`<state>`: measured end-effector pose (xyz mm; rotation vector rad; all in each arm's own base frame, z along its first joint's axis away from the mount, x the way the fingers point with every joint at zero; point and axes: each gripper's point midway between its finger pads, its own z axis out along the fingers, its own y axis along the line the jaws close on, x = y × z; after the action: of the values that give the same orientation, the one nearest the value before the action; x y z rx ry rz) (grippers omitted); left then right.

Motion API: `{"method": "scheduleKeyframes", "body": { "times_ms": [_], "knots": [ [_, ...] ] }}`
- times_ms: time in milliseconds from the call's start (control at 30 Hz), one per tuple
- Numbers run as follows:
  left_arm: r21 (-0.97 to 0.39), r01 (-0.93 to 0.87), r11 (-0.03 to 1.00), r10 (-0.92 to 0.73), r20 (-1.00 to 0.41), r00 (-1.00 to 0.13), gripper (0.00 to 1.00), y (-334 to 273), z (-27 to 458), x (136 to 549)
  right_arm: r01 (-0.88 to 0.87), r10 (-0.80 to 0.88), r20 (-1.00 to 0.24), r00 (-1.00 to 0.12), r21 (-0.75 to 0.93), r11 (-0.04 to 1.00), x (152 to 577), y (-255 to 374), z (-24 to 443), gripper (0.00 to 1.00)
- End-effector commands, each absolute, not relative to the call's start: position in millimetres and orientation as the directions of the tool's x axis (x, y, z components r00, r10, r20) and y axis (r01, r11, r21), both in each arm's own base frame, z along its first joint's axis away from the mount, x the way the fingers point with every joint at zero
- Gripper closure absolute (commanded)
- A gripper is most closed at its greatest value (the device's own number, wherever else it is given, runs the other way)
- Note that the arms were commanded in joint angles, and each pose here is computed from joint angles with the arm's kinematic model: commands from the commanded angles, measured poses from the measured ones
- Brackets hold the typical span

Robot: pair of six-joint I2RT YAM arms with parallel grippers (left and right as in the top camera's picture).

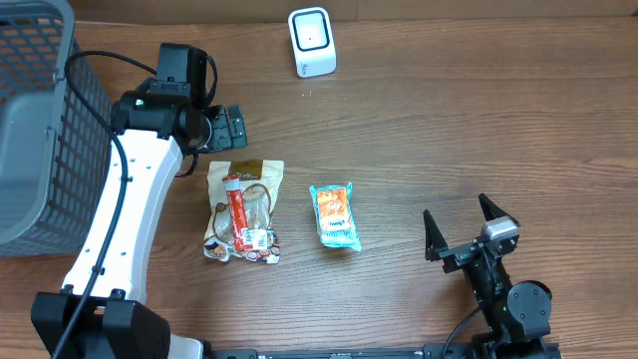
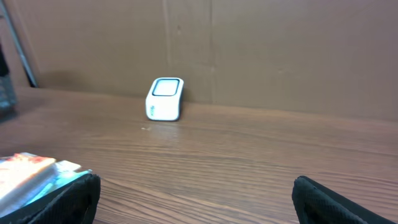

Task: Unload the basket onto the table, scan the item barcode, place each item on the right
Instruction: 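Open the left gripper and raise it away from the bag, then move the right gripper over the small orange packet on the teal packet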

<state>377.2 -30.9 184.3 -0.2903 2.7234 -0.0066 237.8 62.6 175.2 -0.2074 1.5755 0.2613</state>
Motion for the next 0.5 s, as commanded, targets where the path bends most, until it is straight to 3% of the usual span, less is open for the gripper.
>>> {"method": "scheduleKeyframes", "body": {
  "times_ms": [0, 233, 467],
  "knots": [
    [-0.049, -0.218, 0.975, -0.219, -0.405, -0.888, 0.0, -29.1, 189.7, 381.9, -0.336, 0.14, -0.989, -0.055, 0.15, 0.93, 235.3, 70.4, 174.6, 0.0],
    [-0.049, -0.218, 0.975, -0.219, -0.405, -0.888, 0.0, -29.1, 189.7, 381.9, -0.384, 0.203, -0.975, -0.093, 0.224, 0.896, 222.1, 78.2, 204.7, 0.0],
    [-0.049, -0.219, 0.975, -0.219, -0.405, -0.888, 0.0, -29.0, 189.7, 381.9, -0.279, 0.22, -0.969, -0.116, 0.244, 0.929, 195.7, 56.5, 306.0, 0.0]
  ]
}}
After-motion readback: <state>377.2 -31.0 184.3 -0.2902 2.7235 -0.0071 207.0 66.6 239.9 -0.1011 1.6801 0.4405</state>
